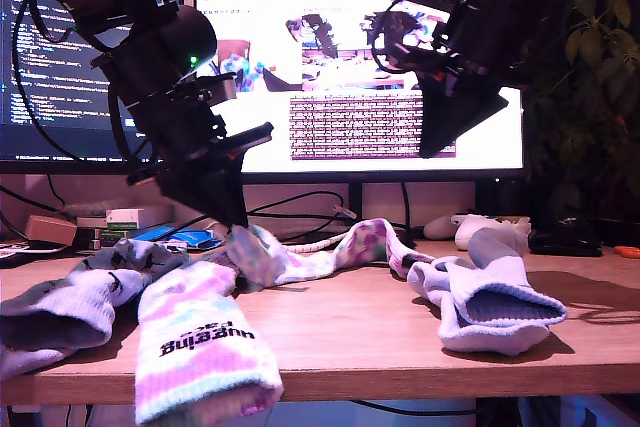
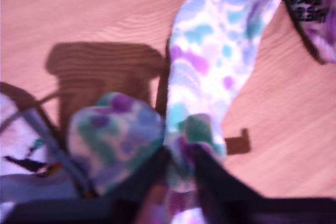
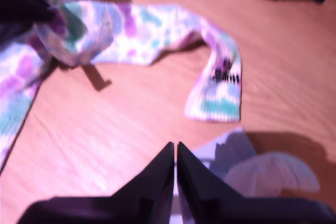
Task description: Pair up the socks based on colour and pattern, by placing them on top of one another
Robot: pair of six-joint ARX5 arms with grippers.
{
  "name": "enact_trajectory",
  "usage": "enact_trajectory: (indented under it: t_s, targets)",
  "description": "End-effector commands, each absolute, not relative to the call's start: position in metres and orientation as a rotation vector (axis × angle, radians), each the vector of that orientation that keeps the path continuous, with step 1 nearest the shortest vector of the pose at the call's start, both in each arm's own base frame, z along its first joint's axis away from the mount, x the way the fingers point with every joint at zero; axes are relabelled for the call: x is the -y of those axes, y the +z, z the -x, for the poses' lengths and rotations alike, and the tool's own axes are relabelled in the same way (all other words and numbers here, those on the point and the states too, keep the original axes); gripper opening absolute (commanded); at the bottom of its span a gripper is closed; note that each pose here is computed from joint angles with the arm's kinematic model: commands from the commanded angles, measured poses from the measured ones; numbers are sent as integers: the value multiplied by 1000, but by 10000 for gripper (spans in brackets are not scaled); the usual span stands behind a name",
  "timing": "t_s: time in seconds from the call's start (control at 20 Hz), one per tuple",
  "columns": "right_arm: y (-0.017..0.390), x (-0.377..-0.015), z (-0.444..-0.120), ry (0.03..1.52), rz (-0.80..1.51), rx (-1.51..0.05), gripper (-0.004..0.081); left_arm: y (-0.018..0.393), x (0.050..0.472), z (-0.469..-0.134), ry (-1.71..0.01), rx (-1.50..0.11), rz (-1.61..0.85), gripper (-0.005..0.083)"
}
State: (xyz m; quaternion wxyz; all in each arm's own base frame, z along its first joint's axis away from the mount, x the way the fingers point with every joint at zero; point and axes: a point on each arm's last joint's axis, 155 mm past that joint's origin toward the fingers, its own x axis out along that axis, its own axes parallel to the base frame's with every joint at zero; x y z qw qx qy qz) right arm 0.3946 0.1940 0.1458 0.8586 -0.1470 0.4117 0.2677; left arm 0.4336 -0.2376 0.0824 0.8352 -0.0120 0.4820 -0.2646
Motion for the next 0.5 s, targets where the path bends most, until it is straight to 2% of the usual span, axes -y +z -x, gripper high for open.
enact_trajectory:
  t_s: [0.0,0.25,0.45]
  targets:
    - [143,-189,-395,555,304,-878,-13,77,250,-431,-597,-1049,77,-19]
    - [143,-175,-400,523,290,-886,-13,118,291,-420,-775,-1052,256,-19]
    - [143,-150,-411,464,263,-886,-12,128,333,-376,-931,-1147,330,-19]
